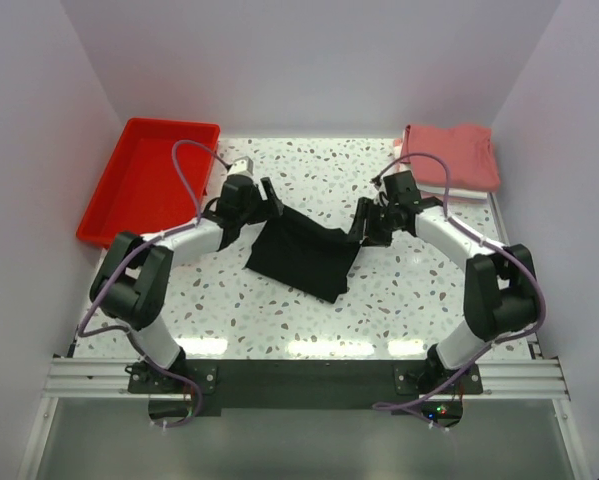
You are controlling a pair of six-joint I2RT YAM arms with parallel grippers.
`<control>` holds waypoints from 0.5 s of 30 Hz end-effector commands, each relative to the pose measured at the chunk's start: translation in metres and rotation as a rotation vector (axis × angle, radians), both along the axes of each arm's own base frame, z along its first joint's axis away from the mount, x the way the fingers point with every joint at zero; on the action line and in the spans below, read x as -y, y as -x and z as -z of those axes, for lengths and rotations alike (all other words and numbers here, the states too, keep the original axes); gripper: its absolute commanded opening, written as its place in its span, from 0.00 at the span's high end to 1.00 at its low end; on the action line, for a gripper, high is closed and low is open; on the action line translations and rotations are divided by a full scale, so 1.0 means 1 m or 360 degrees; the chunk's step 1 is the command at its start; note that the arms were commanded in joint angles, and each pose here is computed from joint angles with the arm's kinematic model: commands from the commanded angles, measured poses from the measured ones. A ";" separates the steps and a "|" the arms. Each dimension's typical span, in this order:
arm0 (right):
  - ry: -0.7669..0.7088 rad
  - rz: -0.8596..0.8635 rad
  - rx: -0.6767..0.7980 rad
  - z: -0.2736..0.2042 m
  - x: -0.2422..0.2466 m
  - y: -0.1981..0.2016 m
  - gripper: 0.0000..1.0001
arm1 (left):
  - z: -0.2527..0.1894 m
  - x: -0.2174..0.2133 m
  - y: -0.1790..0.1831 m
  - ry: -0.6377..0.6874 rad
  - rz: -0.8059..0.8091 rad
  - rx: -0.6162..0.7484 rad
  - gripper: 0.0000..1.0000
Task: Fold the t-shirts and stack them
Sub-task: Fold the tshirt
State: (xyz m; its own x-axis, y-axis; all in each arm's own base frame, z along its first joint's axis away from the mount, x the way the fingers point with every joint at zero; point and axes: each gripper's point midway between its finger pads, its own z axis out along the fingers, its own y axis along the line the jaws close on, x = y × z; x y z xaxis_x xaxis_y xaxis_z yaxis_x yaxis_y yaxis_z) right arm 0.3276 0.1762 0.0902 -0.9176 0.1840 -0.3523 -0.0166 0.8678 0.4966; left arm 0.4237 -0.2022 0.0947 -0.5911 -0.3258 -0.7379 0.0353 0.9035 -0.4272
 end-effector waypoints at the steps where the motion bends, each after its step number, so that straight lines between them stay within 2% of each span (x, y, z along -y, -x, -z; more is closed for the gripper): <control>1: 0.0094 0.0095 0.0148 -0.015 0.010 -0.034 0.02 | -0.027 0.009 -0.027 0.0044 0.0039 0.0121 0.00; 7: -0.0010 0.0063 0.0308 -0.053 0.000 -0.044 0.01 | -0.053 0.025 -0.021 0.0103 0.0209 0.0202 0.00; 11: -0.0204 -0.0035 0.0344 -0.069 -0.016 -0.021 0.01 | -0.064 0.033 -0.008 0.0151 0.0303 0.0200 0.00; 15: -0.0305 -0.0154 0.0393 -0.083 -0.025 0.006 0.01 | -0.069 0.035 0.016 0.0222 0.0373 0.0187 0.00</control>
